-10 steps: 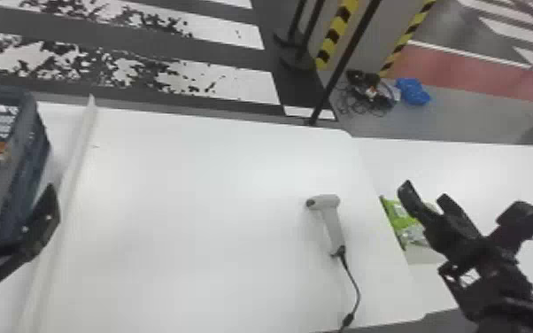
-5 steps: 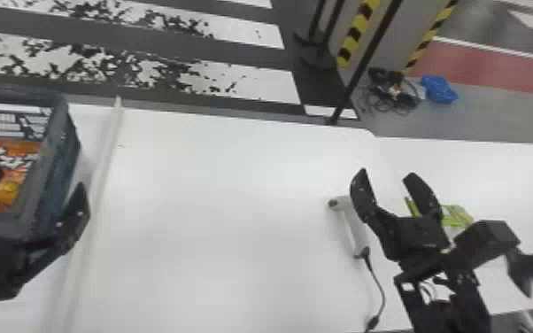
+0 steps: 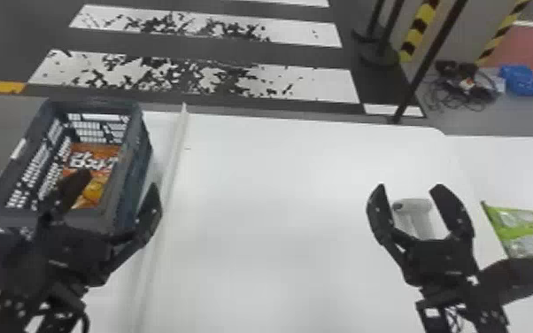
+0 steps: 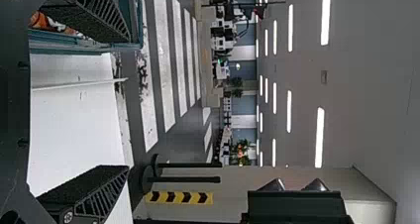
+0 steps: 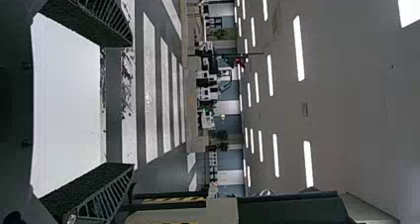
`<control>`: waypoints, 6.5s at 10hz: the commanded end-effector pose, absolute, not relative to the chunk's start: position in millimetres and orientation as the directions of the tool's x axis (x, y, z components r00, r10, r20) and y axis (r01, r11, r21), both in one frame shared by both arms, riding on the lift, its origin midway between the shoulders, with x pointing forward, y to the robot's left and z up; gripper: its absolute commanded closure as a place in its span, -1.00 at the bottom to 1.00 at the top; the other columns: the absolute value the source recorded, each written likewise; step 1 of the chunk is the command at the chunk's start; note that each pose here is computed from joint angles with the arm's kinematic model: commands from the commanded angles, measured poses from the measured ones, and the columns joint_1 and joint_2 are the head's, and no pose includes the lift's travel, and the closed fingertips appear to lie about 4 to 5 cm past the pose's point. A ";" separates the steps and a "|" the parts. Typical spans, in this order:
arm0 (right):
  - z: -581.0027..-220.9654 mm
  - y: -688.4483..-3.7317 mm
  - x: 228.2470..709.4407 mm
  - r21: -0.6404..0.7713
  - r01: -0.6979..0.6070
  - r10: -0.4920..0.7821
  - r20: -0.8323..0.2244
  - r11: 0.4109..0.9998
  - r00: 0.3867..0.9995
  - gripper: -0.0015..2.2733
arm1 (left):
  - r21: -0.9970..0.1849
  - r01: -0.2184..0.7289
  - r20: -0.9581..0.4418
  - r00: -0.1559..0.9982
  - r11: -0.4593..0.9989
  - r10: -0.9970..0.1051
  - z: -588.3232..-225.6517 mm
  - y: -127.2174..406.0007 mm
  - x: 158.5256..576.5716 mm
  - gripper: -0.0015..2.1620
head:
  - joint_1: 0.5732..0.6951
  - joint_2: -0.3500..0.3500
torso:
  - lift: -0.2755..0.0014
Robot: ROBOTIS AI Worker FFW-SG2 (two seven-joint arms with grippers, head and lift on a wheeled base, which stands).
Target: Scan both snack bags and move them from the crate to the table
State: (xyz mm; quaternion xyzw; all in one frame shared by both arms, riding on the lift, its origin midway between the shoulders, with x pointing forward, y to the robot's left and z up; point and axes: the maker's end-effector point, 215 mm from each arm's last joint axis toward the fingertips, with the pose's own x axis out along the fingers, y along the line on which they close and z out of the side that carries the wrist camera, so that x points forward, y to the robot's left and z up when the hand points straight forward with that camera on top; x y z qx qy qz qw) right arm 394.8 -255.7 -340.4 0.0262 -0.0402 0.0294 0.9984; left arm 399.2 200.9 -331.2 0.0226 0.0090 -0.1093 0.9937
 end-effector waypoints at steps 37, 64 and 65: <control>-362.7 -246.7 376.1 0.055 -0.104 0.104 0.015 0.993 0.994 -0.93 | 0.115 0.797 -0.948 0.267 0.593 -0.175 -537.0 328.6 541.7 -0.38 | 1.00 0.30 | 0.36; -365.7 -240.2 373.7 0.062 -0.109 0.111 -0.018 0.992 0.994 -0.92 | -0.430 0.688 -0.198 0.559 0.584 -0.805 -281.5 182.9 533.1 0.98 | 1.00 0.12 | 0.36; -366.7 -242.2 374.1 0.062 -0.104 0.106 -0.024 0.993 0.994 -0.92 | -0.441 0.697 -0.224 0.525 0.566 -0.821 -293.1 142.4 528.2 0.98 | 1.00 -0.03 | 0.36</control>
